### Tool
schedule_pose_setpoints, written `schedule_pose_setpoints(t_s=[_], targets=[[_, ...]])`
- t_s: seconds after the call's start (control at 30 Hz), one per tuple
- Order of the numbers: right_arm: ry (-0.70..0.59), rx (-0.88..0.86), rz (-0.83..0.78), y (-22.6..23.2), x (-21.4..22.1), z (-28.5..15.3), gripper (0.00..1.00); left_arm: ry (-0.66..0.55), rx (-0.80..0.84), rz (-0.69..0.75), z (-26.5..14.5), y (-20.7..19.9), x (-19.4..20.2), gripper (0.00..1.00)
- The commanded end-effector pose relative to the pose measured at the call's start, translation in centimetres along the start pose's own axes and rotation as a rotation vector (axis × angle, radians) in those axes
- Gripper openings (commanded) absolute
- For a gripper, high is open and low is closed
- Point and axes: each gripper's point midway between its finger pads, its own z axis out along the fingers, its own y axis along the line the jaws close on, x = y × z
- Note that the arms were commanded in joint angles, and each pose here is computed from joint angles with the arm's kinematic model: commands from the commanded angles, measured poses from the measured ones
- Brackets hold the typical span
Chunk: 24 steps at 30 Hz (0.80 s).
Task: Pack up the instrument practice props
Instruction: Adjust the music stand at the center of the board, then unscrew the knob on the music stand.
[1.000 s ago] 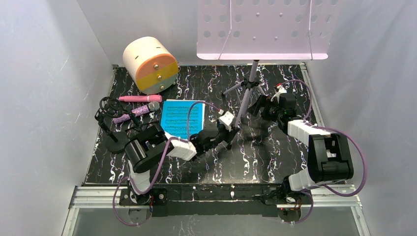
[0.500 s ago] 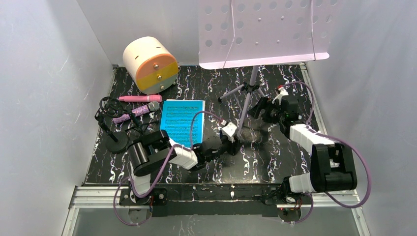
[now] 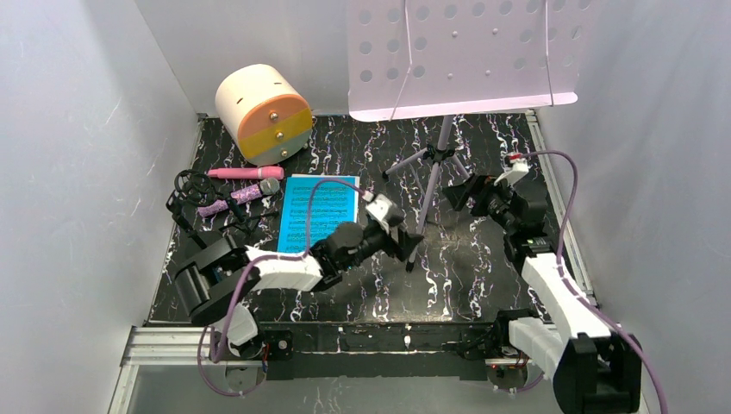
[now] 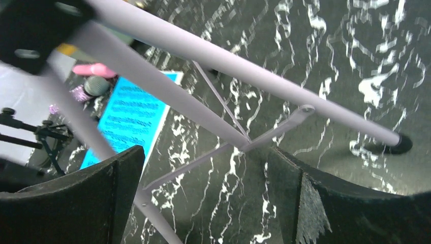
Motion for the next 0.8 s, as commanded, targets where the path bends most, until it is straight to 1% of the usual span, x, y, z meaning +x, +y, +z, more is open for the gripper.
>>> schedule_pose_setpoints(t_s=[0.0, 0.1, 0.2, 0.33, 0.47, 0.6, 0.77], targets=[[-0.178, -0.113, -0.142, 3.4, -4.4, -2.2, 0.99, -0.005, -0.002, -0.092, -1.5, 2.7, -2.5, 0.71], [-0.273, -0.164, -0.258, 5.2, -6.8, -3.5, 0.99, -0.019, -0.018, -0.107, -2.4, 4.7, -3.6, 0.72], [-0.354, -0.242, -0.323, 7.3, -8.7, -4.3, 0.97, -0.023, -0.072, -0.125, -3.2, 7.4, -4.7, 0.75], [-0.437, -0.378, -0.430, 10.5, -11.2, -4.8, 0.95, -0.078, -0.095, -0.139, -3.7, 9.2, -7.4, 0.78], [-0.503, -0.448, -0.487, 11.8, -13.0, -4.3, 0.93, -0.119, -0.115, -0.153, -3.6, 10.2, -9.4, 0.80], [-0.548, -0.500, -0.506, 13.0, -14.7, -3.8, 0.91, -0.146, -0.092, -0.158, -2.9, 10.1, -11.3, 0.82], [-0.552, -0.530, -0.524, 13.3, -15.5, -2.3, 0.88, -0.163, -0.047, -0.161, -1.4, 9.5, -13.0, 0.82]])
